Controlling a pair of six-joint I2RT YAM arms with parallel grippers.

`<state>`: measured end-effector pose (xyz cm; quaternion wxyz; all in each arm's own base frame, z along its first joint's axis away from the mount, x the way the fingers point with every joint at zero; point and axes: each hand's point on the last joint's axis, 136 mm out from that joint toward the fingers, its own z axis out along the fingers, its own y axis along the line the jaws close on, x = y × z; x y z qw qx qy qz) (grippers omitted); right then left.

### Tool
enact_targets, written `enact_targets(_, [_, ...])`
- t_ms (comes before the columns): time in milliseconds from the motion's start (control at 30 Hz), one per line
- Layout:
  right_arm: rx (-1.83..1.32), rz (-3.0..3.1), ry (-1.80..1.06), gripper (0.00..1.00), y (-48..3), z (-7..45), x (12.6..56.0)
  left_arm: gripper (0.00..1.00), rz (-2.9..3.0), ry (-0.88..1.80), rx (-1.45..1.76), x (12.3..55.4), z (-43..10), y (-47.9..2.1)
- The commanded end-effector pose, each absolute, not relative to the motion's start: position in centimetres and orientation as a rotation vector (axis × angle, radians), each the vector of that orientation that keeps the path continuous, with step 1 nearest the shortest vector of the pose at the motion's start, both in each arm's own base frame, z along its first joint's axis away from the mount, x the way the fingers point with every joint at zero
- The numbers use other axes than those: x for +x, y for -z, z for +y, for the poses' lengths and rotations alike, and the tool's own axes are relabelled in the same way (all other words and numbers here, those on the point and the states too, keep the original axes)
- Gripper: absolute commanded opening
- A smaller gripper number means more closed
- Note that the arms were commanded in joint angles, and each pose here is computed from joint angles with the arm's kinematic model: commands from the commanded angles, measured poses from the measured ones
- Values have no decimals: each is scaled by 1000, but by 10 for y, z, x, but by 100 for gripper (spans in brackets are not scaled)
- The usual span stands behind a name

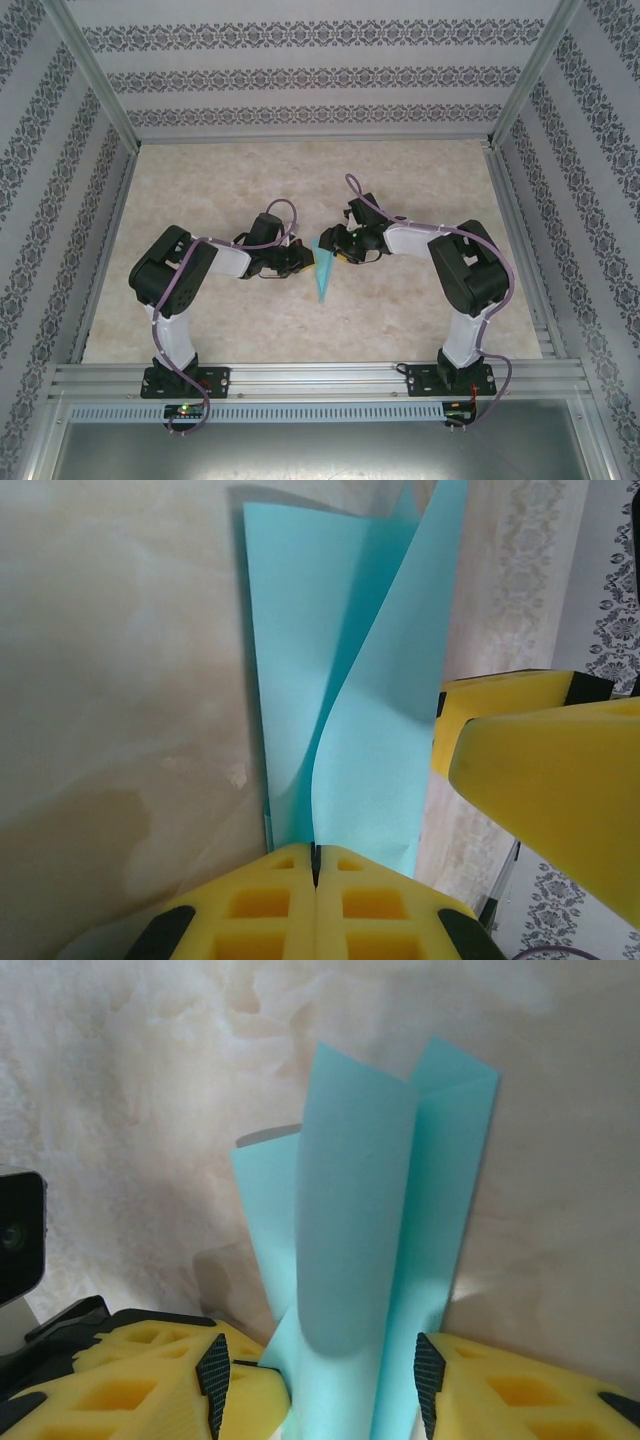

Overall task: Fold a paper plane with a square sheet of paper (fold left side to right side)
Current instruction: Fold the wing for the fifth time at the center of the table.

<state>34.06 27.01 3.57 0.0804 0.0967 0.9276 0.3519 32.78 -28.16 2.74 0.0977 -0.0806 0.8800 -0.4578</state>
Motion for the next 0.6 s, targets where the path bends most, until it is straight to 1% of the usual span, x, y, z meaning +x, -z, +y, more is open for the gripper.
enact_targets(0, [278, 2762, -1083, 54, -38, 279, 346, 0, 2596, 1364, -184, 328, -289, -35])
enact_targets(400, [285, 2841, -1005, 57, -22, 274, 339, 0, 2561, 1357, -149, 333, -291, -52])
enact_targets(567, [277, 2845, -996, 57, -22, 274, 338, 0, 2591, 1311, -172, 332, -285, -41])
